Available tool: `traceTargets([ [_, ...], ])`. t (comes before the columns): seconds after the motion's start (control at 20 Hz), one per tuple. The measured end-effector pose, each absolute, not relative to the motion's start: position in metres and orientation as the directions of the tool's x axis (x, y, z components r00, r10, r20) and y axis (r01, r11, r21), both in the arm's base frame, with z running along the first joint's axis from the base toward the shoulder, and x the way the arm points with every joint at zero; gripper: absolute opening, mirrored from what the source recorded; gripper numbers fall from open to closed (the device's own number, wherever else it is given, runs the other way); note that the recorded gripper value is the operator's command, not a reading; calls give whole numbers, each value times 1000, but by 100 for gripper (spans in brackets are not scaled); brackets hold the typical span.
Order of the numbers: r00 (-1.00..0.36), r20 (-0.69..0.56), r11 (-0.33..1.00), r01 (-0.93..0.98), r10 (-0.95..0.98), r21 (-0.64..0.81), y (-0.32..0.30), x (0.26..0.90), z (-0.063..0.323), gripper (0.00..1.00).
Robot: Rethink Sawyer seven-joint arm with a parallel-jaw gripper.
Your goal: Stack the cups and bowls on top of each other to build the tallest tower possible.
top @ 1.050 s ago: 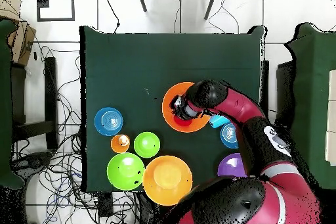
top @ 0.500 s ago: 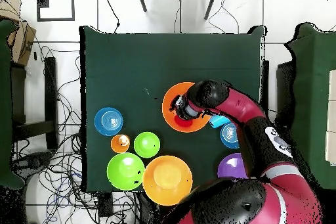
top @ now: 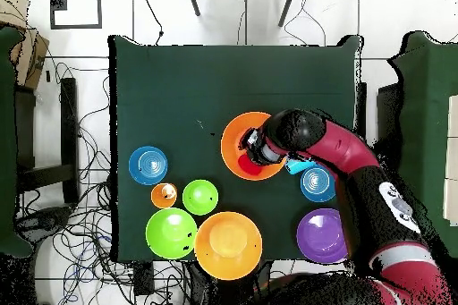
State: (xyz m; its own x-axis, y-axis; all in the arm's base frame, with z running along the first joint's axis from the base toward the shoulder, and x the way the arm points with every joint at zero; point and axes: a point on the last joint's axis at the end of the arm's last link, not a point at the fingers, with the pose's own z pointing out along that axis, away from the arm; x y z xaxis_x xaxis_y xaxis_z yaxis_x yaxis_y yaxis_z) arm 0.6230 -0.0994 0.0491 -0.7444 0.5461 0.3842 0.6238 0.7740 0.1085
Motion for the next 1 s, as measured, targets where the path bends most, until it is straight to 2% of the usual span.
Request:
traceTargets([
  [0.25,-756,346,779,619,555,102,-105,617,85,100],
  [0.45,-766,305,779,618,566,107,-106,617,94,100],
  [0.75,-782,171,770,622,600,145,-106,624,82,100],
  [1.0,-780,135,763,626,611,160,-106,627,68,100],
])
